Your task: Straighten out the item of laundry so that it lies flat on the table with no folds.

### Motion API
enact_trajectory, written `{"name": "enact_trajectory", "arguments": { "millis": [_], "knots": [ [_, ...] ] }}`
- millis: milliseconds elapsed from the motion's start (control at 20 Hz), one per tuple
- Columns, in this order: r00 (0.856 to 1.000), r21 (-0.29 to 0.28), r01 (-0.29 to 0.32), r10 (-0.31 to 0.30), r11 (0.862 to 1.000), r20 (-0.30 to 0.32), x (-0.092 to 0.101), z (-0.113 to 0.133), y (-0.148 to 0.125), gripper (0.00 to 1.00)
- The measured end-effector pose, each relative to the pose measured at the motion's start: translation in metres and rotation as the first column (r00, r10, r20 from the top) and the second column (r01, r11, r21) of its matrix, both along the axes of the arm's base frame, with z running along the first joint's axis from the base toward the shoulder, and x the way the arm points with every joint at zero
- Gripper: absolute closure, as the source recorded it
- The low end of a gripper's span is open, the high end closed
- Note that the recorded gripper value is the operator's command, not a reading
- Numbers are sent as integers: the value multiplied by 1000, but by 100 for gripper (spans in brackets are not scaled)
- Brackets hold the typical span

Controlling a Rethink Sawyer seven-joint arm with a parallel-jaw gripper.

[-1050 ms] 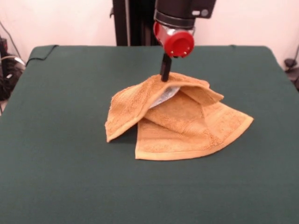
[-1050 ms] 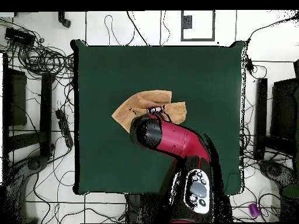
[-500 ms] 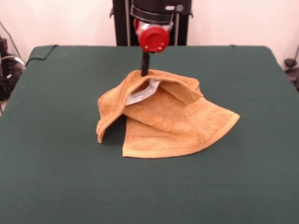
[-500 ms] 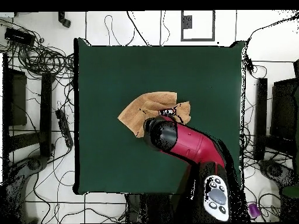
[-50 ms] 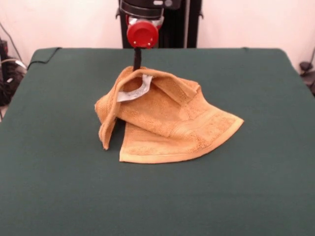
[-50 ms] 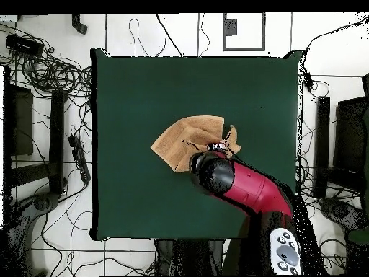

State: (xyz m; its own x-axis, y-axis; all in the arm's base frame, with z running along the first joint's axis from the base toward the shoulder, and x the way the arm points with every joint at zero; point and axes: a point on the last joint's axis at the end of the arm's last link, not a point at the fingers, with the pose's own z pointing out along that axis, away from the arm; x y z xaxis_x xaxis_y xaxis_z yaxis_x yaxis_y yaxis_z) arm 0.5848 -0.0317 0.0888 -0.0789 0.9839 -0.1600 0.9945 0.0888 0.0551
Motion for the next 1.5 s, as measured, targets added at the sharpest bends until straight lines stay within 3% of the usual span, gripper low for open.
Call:
{"name": "enact_trajectory", "arguments": {
  "millis": [450,1250,1500],
  "knots": [
    [1000,-9,-21,21,1000,-5,-17,5,2,100],
    [996,-5,-87,87,996,21,-45,-13,15,100],
    [996,3,-91,91,996,13,-57,-16,5,100]
  ]
}}
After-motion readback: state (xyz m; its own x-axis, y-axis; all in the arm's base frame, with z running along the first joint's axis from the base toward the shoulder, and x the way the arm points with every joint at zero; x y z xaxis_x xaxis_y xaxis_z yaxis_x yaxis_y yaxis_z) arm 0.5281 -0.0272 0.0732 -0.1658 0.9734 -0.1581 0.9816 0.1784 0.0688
